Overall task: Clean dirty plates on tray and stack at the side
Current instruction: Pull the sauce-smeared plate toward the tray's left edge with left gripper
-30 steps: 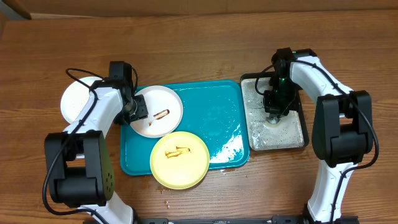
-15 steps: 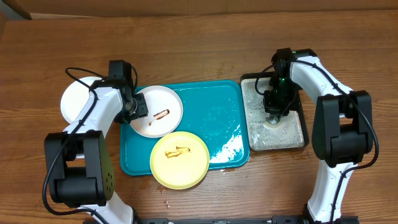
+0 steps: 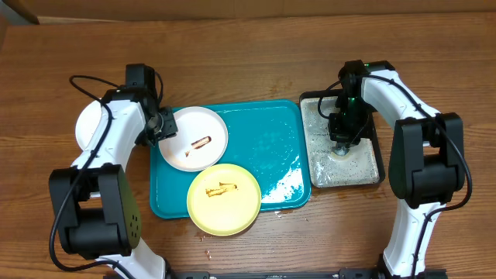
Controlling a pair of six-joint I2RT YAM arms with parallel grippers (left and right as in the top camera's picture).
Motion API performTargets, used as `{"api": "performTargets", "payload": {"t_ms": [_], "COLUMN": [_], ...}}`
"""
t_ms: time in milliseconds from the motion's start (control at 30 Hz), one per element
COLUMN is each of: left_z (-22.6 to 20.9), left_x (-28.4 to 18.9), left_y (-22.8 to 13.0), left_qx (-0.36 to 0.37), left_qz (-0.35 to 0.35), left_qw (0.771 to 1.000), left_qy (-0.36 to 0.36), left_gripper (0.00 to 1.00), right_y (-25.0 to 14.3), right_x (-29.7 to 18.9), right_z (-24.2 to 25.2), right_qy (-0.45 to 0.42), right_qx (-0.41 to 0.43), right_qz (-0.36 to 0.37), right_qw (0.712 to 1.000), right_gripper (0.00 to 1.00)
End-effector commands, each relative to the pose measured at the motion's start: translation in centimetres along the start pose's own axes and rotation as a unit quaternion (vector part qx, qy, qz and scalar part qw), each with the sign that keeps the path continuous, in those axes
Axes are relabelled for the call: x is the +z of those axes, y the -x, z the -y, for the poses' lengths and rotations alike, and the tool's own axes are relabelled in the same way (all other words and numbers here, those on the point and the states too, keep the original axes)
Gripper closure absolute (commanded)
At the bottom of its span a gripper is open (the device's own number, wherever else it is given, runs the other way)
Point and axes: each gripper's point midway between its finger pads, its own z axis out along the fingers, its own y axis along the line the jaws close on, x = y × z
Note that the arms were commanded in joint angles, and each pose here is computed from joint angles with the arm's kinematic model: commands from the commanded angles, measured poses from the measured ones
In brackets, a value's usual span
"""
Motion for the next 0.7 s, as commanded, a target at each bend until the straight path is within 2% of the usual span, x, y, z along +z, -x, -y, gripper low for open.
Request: {"api": "performTargets", "payload": {"t_ms": [0,333,667], "left_z": [-0.9,-1.8,-0.4], "left_x": [-0.1,0.3,0.5], "left_y": [0.7,0.9,1.0], "left_qx": [-0.018,-0.042,-0.024], "left_qz": [0.007,0.0,0.001], "left_qw": [1.0,0.999,0.998], "left_qy": [0.012,-0.014,-0.057], "left_gripper": [0.6,0.64,0.63], "right_y": [0.6,0.6,0.6], "right_x": [-0.5,-0.5,-0.5], "right_z": [-0.3,-0.3,-0.3], "right_qy": [0.006,0.006,0.006], "right_qx": [-0.005,-0.005,-0.005], "right_qz": [0.01,0.009,0.009], "right_qw": [1.0,1.0,1.0], "right_gripper": [0.96,0.96,0.96]}}
